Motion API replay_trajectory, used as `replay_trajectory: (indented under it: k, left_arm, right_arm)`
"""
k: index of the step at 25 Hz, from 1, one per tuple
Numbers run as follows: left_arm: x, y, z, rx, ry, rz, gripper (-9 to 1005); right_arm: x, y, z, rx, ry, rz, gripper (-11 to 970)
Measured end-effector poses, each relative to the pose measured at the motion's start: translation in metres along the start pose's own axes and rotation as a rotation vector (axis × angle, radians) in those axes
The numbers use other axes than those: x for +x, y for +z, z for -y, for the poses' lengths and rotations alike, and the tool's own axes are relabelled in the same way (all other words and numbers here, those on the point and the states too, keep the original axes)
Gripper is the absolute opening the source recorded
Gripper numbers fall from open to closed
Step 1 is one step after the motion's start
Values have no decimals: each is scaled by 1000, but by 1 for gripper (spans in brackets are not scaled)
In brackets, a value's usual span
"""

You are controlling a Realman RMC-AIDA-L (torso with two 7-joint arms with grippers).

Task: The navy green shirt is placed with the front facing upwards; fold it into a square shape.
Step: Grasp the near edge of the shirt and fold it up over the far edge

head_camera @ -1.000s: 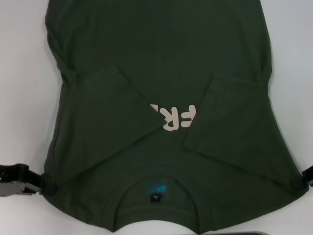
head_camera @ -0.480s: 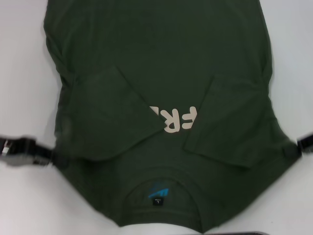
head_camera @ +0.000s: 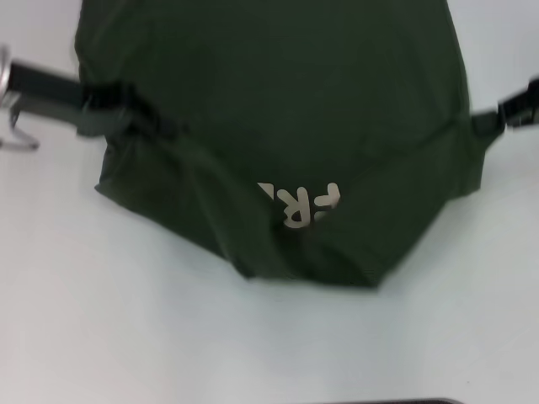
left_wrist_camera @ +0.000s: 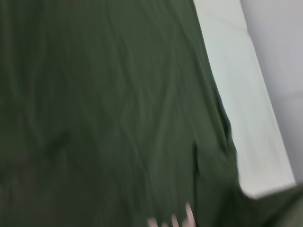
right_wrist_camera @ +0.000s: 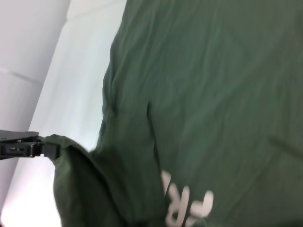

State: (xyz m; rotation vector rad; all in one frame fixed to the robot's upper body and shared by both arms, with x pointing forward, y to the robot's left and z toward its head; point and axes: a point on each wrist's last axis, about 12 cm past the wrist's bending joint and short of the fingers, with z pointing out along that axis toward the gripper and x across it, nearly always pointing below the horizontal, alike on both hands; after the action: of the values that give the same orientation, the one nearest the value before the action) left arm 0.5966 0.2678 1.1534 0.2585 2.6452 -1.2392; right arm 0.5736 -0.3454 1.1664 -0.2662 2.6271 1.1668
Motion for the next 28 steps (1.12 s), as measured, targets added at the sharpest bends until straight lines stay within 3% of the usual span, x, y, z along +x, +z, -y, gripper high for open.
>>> replay_trajectory:
  k: [7, 19, 28]
  left_arm:
    - [-40, 4, 4, -108, -22, 202, 34]
    - [-70, 28, -7, -216, -71, 439, 33]
    - [-94, 47, 14, -277, 8, 504, 34]
  right_arm:
    - [-30, -12, -3, 83, -26, 95, 34]
    - [-55, -9, 12, 198, -9, 347, 34]
    - [-76, 12, 11, 298, -77, 386, 34]
